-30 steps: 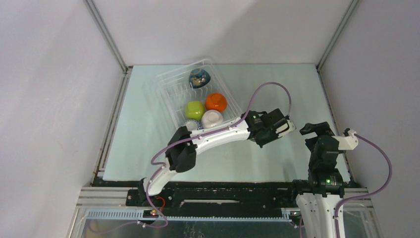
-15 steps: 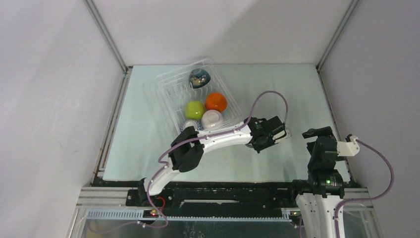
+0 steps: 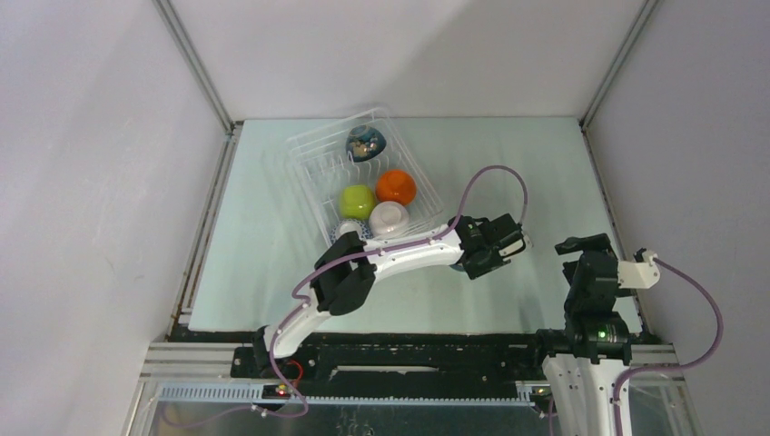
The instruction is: Unload the bowls from the dish rack
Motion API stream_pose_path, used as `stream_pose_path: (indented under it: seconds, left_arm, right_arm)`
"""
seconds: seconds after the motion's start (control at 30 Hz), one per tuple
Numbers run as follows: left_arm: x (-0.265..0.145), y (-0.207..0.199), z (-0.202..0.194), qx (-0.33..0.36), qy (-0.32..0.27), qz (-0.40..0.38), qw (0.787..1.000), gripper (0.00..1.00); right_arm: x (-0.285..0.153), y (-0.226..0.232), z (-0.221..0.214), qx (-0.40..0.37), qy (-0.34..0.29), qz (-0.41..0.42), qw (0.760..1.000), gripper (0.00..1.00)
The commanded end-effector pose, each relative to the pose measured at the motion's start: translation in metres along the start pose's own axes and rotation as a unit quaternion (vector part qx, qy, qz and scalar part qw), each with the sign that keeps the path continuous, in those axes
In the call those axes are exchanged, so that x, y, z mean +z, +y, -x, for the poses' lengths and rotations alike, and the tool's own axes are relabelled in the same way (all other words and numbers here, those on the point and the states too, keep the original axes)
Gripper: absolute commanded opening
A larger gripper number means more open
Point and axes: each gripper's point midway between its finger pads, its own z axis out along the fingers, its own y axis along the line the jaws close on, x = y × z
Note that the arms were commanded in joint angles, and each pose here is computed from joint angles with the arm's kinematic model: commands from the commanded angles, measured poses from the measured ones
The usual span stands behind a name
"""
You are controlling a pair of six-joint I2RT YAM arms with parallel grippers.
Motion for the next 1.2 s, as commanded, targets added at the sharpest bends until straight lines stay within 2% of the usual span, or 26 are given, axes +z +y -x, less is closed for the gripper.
stream_pose_path:
  seconds: [0.0, 0.17, 0.3, 0.47, 0.5, 0.53, 0.7, 0.87, 1.03, 1.17]
  left_arm:
    - [-0.026, 0.010, 0.024, -0.004, -0.043, 0.019, 0.999, 0.46]
    - [-0.049, 0.017, 0.034, -0.006, -0.059, 0.030, 0.998, 0.52]
    - [-0.082, 0.024, 0.047, -0.001, -0.089, 0.044, 0.995, 0.60]
    - [-0.124, 0.042, 0.053, -0.008, -0.122, 0.080, 0.989, 0.83]
    - [-0.131, 0.047, 0.053, -0.011, -0.125, 0.091, 0.988, 0.97]
    - [-0.139, 0.053, 0.052, -0.016, -0.129, 0.107, 0.986, 0.99]
    - [-0.175, 0.080, 0.041, -0.048, -0.142, 0.179, 0.972, 1.00]
    - [-0.199, 0.113, 0.017, -0.090, -0.148, 0.262, 0.950, 1.00]
    - [-0.204, 0.154, -0.009, -0.164, -0.140, 0.274, 0.937, 1.00]
    - [-0.206, 0.190, -0.028, -0.216, -0.140, 0.306, 0.917, 1.00]
  right_arm:
    - [-0.003, 0.007, 0.011, 0.008, -0.014, 0.007, 1.000, 0.99]
    - [-0.006, 0.014, 0.011, 0.002, -0.009, 0.029, 1.000, 0.99]
    - [-0.012, 0.040, 0.009, -0.032, 0.007, 0.100, 0.994, 0.98]
    - [-0.022, 0.064, 0.001, -0.061, 0.032, 0.173, 0.983, 0.98]
    - [-0.023, 0.066, 0.000, -0.061, 0.035, 0.178, 0.981, 0.98]
    - [-0.023, 0.068, -0.001, -0.062, 0.038, 0.181, 0.981, 0.98]
    - [-0.019, 0.075, -0.009, -0.069, 0.058, 0.191, 0.977, 0.98]
    - [-0.026, 0.098, -0.029, -0.097, 0.112, 0.256, 0.955, 0.98]
    - [-0.029, 0.115, -0.048, -0.114, 0.161, 0.300, 0.934, 0.96]
    - [-0.029, 0.124, -0.062, -0.124, 0.193, 0.322, 0.919, 0.96]
